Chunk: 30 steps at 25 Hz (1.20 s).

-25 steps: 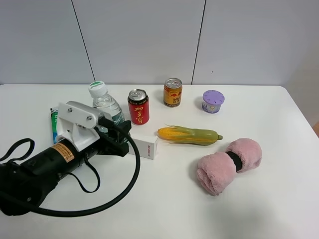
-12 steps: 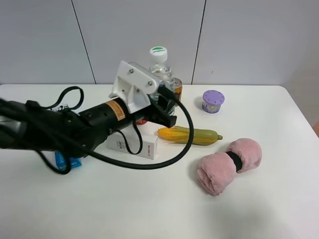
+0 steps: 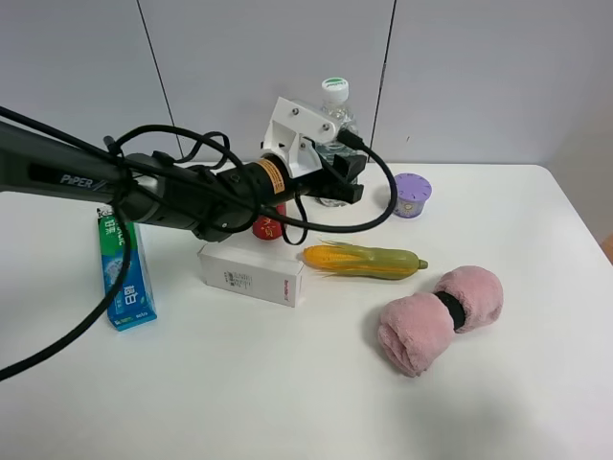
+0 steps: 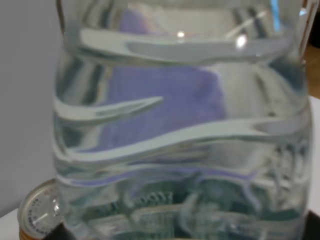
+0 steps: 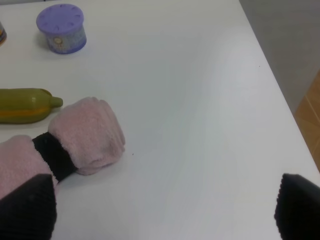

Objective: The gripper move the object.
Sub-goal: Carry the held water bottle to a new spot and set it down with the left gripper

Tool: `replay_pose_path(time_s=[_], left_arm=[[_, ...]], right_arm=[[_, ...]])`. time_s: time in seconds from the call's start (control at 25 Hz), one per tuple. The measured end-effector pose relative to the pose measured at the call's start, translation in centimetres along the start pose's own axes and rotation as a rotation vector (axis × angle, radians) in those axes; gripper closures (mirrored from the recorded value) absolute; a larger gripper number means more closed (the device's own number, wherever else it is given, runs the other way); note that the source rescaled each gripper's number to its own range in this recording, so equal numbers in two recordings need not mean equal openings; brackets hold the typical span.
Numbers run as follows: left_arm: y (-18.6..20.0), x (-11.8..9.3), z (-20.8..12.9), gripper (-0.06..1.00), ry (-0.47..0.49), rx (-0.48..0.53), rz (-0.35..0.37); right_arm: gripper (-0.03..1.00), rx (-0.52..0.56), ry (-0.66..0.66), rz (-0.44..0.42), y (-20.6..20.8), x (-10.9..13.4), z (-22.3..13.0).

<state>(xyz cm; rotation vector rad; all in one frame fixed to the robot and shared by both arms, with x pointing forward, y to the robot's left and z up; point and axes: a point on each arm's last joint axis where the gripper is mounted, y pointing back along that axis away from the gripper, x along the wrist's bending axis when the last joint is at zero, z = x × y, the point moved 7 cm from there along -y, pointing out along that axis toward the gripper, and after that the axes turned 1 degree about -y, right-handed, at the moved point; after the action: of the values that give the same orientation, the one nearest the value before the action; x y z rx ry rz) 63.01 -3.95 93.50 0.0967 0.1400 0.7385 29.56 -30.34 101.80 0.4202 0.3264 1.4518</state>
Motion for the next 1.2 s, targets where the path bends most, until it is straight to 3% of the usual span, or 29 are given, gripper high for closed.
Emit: replay_pose_path(time_s=[0.64,0.96,1.2], left_arm=[[-5.5,1.3,-5.9,0.88,0.030,0.039,-0.008],[-5.9,1.4,-9.6,0.88,0.018,0.102,-0.020],[-5.9,1.1,-9.9,0.88,-0.009,0.110,-0.039]], right_arm=[[-0.03,0.000,0.000,0.000,0.0,0.0,0.0],[-0.03,0.000,0.000,0.000,0.0,0.0,0.0],[-0.03,0.000,0.000,0.000,0.0,0.0,0.0]])
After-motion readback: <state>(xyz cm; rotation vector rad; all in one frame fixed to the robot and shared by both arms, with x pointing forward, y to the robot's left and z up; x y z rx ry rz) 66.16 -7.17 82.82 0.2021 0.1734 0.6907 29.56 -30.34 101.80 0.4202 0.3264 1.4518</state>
